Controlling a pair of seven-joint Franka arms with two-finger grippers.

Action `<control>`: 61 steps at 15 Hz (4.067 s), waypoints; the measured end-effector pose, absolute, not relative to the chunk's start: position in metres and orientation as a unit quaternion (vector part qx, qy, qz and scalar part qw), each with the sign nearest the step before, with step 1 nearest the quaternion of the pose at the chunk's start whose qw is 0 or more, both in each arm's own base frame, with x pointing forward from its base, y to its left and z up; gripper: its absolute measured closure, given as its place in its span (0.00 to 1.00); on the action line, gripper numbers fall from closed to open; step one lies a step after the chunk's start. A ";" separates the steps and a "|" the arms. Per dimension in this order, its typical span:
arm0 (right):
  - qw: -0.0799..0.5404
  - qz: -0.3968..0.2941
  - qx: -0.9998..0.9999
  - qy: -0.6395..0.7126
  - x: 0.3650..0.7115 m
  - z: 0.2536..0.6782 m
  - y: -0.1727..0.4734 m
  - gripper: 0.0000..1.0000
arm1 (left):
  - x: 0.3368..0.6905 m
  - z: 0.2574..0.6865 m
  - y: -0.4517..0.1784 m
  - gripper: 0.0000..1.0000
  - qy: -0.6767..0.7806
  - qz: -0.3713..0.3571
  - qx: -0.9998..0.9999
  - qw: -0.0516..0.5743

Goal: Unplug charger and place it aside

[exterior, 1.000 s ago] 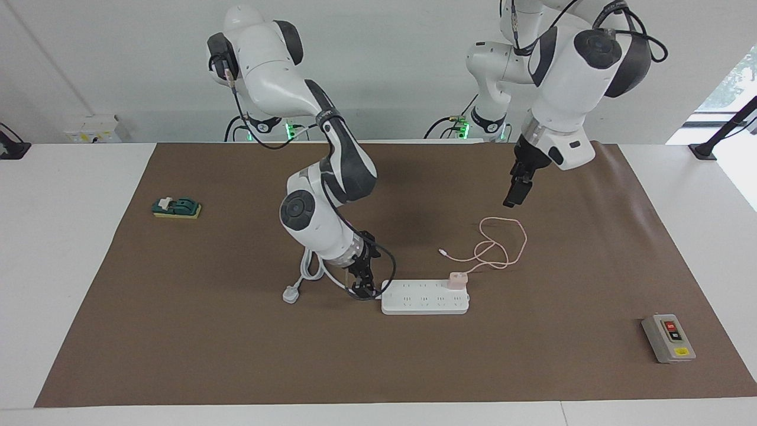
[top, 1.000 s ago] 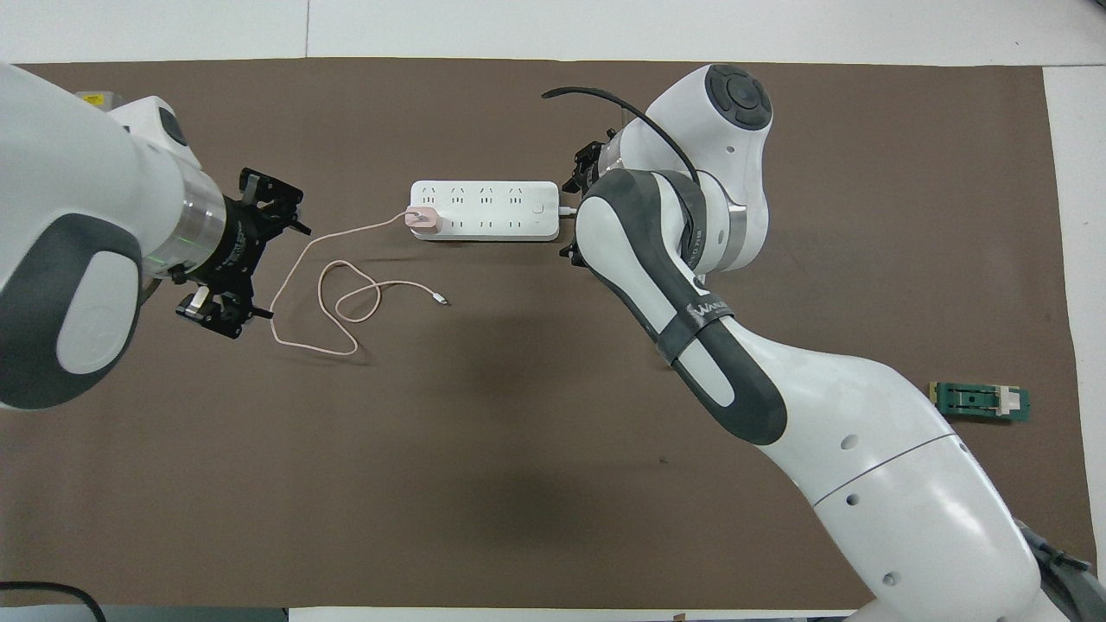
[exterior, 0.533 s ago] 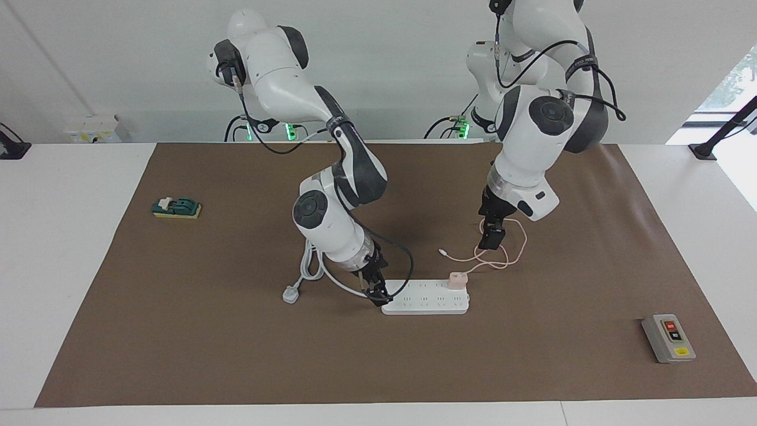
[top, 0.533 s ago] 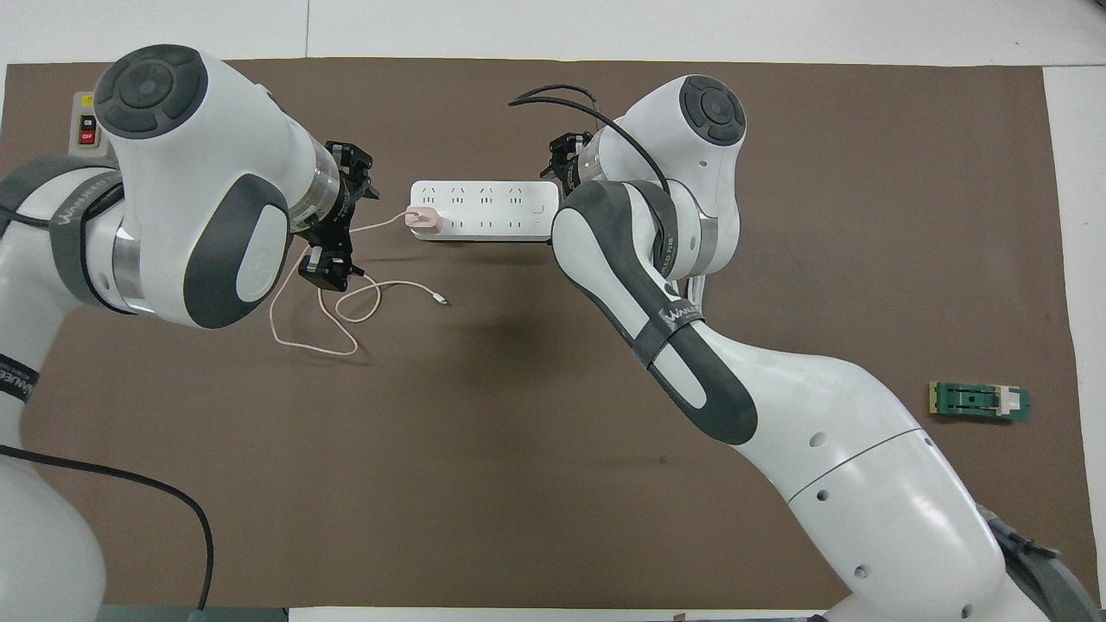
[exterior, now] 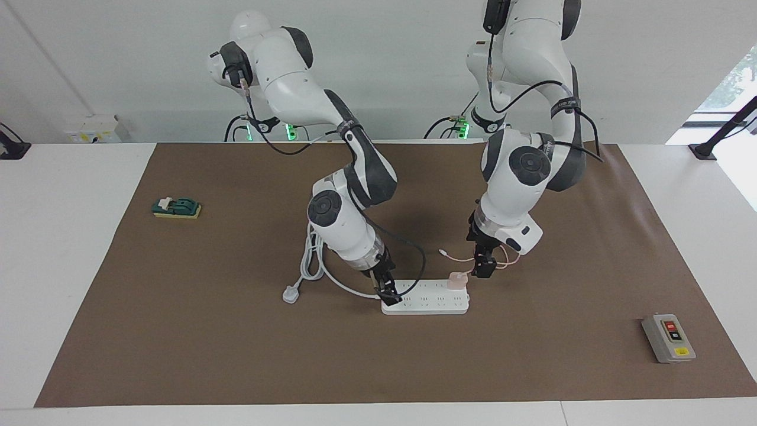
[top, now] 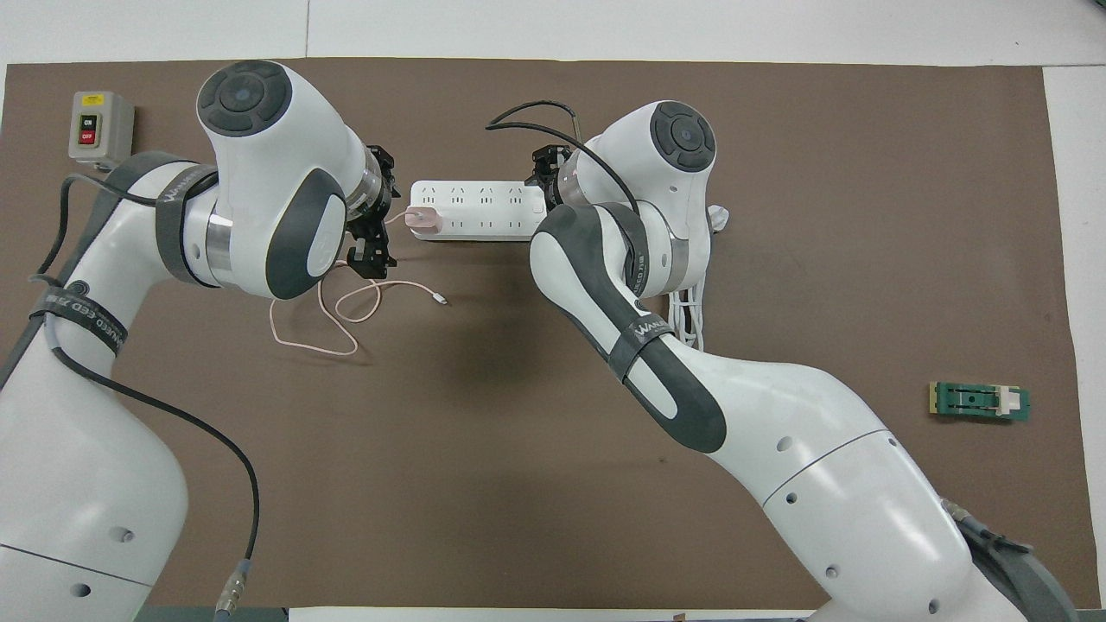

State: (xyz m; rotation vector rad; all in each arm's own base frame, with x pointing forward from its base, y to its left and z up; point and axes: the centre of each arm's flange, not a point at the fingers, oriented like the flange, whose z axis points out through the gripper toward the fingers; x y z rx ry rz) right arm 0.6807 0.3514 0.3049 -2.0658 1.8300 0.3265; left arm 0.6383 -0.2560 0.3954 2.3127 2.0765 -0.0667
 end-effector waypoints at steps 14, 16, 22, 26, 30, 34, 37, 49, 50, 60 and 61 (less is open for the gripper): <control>0.185 0.098 -0.738 0.641 0.683 0.284 0.342 0.00 | 0.645 0.359 -0.289 0.00 0.657 -0.005 0.753 0.006; 0.186 0.097 -0.737 0.642 0.683 0.283 0.340 0.00 | 0.645 0.357 -0.287 0.00 0.657 -0.001 0.754 0.005; 0.188 0.099 -0.734 0.645 0.685 0.281 0.339 0.00 | 0.646 0.349 -0.285 0.00 0.656 0.011 0.755 0.007; 0.190 0.097 -0.734 0.645 0.688 0.280 0.339 0.00 | 0.646 0.346 -0.286 0.00 0.660 0.017 0.751 0.018; 0.192 0.093 -0.729 0.650 0.693 0.271 0.333 0.00 | 0.645 0.340 -0.284 0.06 0.657 0.022 0.753 0.015; 0.190 0.099 -0.726 0.653 0.694 0.270 0.330 0.03 | 0.639 0.333 -0.289 0.38 0.651 0.025 0.758 0.008; 0.190 0.107 -0.724 0.654 0.695 0.270 0.328 0.07 | 0.641 0.334 -0.292 0.69 0.648 0.035 0.761 0.018; 0.193 0.111 -0.724 0.653 0.695 0.269 0.326 0.07 | 0.640 0.334 -0.292 0.69 0.647 0.036 0.761 0.018; 0.193 0.111 -0.724 0.653 0.695 0.269 0.326 0.07 | 0.640 0.334 -0.292 0.69 0.647 0.036 0.761 0.018; 0.193 0.112 -0.724 0.653 0.695 0.269 0.326 0.07 | 0.642 0.393 -0.282 0.69 0.640 0.012 0.768 -0.020; 0.193 0.111 -0.724 0.653 0.695 0.269 0.326 0.07 | 0.640 0.403 -0.282 0.69 0.629 0.012 0.777 -0.017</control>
